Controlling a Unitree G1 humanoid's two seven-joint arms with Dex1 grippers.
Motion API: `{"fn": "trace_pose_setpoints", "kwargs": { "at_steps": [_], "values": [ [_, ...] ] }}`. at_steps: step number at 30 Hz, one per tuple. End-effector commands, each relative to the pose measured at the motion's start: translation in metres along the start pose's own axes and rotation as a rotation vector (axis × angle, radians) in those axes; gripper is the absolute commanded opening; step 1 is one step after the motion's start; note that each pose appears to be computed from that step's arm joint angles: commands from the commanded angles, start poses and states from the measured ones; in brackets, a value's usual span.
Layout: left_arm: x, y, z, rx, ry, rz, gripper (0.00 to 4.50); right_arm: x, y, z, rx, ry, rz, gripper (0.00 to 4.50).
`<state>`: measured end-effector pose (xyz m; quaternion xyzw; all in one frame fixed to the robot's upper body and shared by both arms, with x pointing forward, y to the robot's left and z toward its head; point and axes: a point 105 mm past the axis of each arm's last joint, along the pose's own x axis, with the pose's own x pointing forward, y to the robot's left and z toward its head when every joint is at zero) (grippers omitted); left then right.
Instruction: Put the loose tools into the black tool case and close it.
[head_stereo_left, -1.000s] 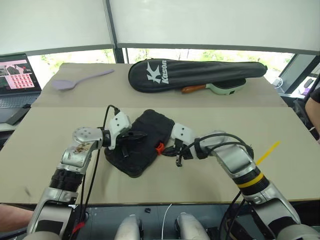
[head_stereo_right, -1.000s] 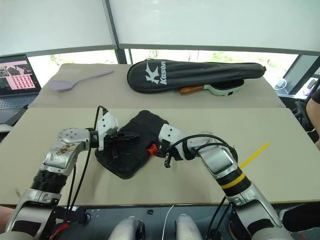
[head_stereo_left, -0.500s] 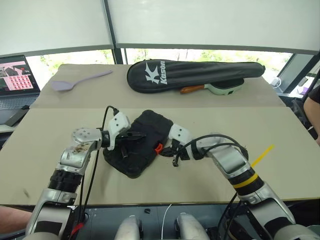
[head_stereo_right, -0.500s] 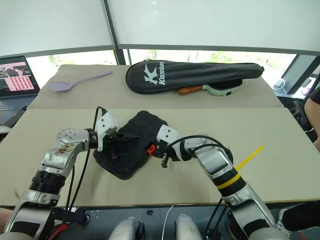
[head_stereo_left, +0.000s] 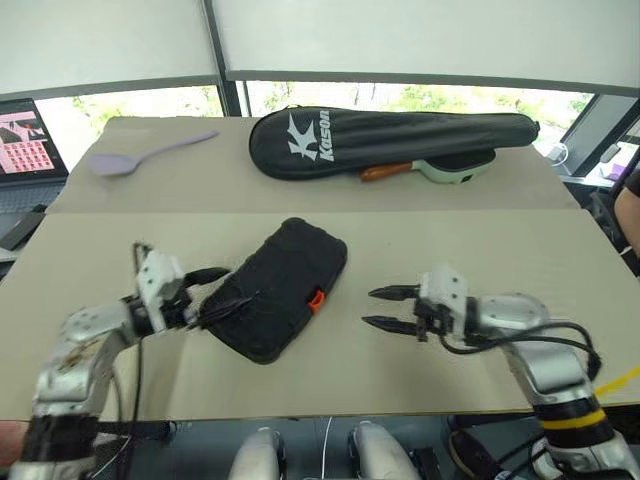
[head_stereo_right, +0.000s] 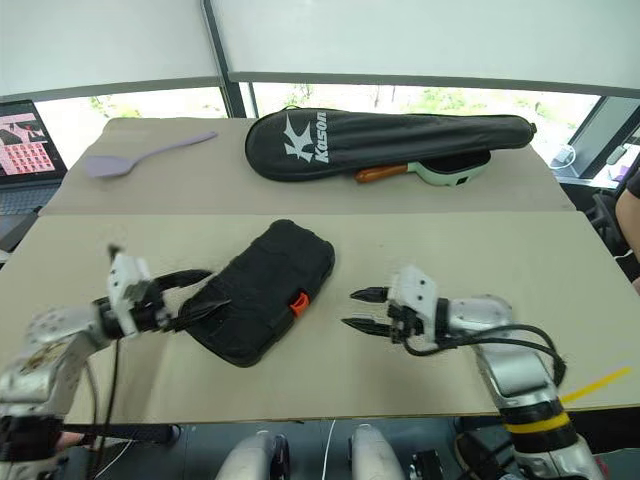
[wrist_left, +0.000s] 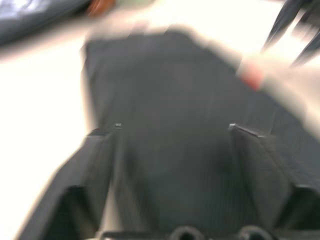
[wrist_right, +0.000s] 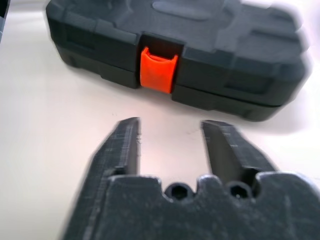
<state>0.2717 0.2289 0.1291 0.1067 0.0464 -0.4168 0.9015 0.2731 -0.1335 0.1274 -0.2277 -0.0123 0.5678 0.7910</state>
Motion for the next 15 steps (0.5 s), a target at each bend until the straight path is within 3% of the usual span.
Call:
{"fn": "trace_pose_setpoints", "kwargs": {
  "at_steps": [1,3,9,15],
  "values": [
    [-0.027,0.006,-0.017,0.065,0.106,0.103,4.50,-0.022,-0.005,0.007,-0.102,-0.088,-0.017,3.89],
    [-0.046,0.009,-0.029,0.071,0.155,0.168,4.50,-0.032,-0.015,-0.001,-0.073,-0.064,-0.071,4.44],
    [-0.075,0.008,-0.047,0.089,0.192,0.298,4.50,-0.052,-0.028,-0.015,-0.113,-0.028,-0.138,4.44],
    [-0.076,0.006,-0.044,0.125,0.174,0.329,4.50,-0.063,-0.030,-0.027,-0.116,-0.003,-0.158,4.44]
  ]
}}
